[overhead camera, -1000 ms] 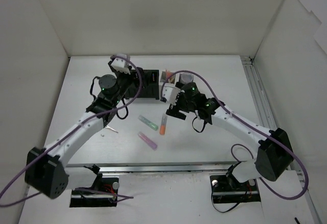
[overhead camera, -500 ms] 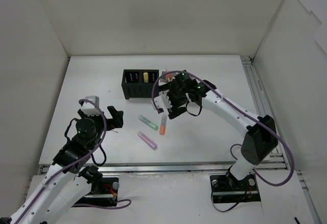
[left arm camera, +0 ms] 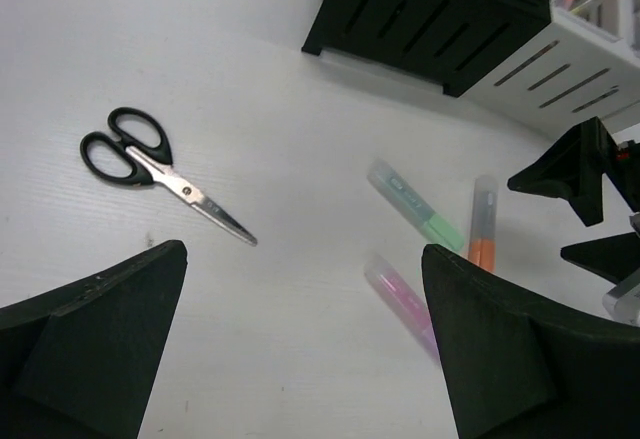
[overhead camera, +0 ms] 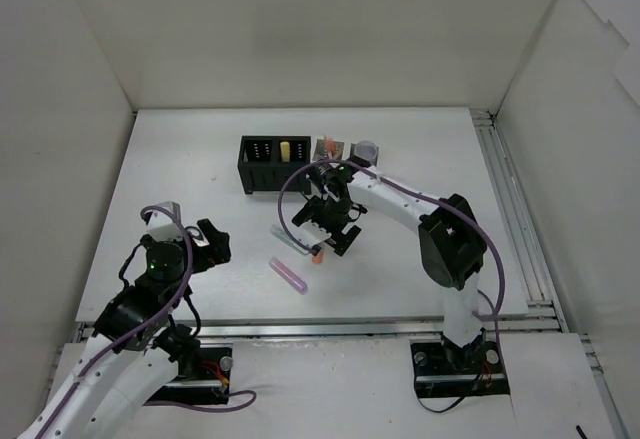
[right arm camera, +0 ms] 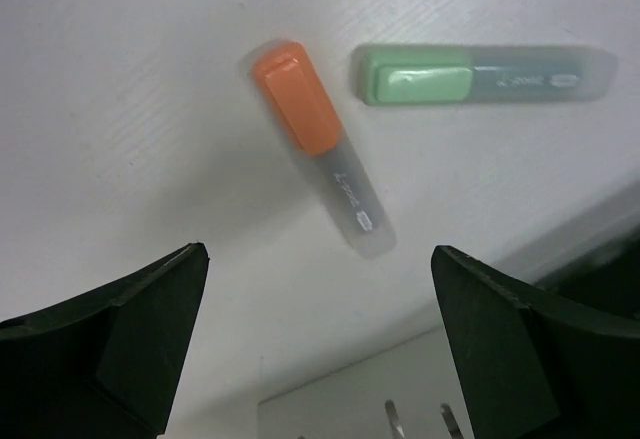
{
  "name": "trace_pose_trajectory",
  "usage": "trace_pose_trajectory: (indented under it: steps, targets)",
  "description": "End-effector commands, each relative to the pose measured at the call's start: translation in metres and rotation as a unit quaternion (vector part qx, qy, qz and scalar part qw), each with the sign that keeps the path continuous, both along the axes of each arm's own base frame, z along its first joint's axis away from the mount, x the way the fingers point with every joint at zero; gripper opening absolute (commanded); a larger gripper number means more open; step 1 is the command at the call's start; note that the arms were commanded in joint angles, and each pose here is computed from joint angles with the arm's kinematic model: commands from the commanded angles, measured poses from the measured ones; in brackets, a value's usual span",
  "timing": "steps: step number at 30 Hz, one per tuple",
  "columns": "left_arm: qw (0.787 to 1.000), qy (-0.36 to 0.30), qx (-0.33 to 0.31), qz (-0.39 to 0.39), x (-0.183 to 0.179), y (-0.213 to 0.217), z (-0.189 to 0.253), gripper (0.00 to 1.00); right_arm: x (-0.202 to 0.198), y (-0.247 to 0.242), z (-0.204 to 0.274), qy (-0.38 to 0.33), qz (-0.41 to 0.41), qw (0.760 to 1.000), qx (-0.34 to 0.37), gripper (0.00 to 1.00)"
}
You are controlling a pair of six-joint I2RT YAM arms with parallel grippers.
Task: Sort the stationery into containers
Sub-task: Pick up the pen from the center of the board.
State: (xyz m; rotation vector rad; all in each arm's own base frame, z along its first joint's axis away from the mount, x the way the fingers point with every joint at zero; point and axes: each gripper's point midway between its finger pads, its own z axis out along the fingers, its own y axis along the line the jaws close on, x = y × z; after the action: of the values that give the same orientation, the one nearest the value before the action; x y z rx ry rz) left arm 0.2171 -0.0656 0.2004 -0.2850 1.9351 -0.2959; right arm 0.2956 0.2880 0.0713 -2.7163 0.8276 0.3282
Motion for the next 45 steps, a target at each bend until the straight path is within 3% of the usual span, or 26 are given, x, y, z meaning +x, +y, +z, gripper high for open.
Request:
trace_pose_trajectory:
  steps: [1,6,10,14,16,20,26,31,35,39,44,45]
  targets:
    - [1.0,0.005,0.003,0.027,0.0,0.008,0.013,0.99,-0.026,-0.01,-0.008,0.05,0.045,0.997,-0.03,0.91]
    - [1.0,0.002,0.006,0.026,-0.002,0.01,0.014,1.0,-0.025,-0.008,-0.035,0.066,0.03,0.996,-0.056,0.82]
    - [1.0,0.002,0.004,0.027,-0.003,0.01,0.01,0.99,-0.018,0.005,-0.044,0.064,0.005,0.997,-0.041,0.69]
    - [1.0,0.003,0.005,0.03,-0.003,0.011,0.007,0.99,-0.017,0.011,-0.061,0.062,0.004,0.997,-0.041,0.64]
    - [0.999,0.005,0.008,0.032,-0.003,0.013,0.005,0.99,-0.013,0.012,-0.067,0.053,-0.003,0.998,-0.042,0.54]
    - [0.999,0.005,0.01,0.037,-0.002,0.014,0.005,1.0,-0.011,0.015,-0.068,0.051,-0.02,0.998,-0.04,0.26]
    - [0.999,0.007,0.015,0.038,-0.001,0.014,0.006,0.99,-0.021,0.018,-0.064,0.052,-0.023,0.997,-0.043,0.0]
    - [0.999,-0.004,0.01,0.038,-0.002,0.015,0.01,0.99,-0.023,0.033,-0.038,0.069,-0.06,0.996,0.002,0.0]
    - [0.999,-0.019,0.005,0.033,-0.002,0.014,0.016,1.0,-0.003,0.049,0.02,0.095,-0.102,0.983,0.116,0.0]
    - [0.999,-0.026,-0.001,0.032,-0.003,0.015,0.017,0.99,0.007,0.068,0.085,0.121,-0.107,0.957,0.241,0.0]
    - [0.999,-0.031,-0.004,0.038,-0.004,0.017,0.017,0.99,0.03,0.08,0.142,0.129,-0.137,0.923,0.334,0.0]
    - [0.999,-0.034,-0.007,0.038,-0.005,0.017,0.019,1.0,0.047,0.089,0.159,0.129,-0.177,0.904,0.368,0.0]
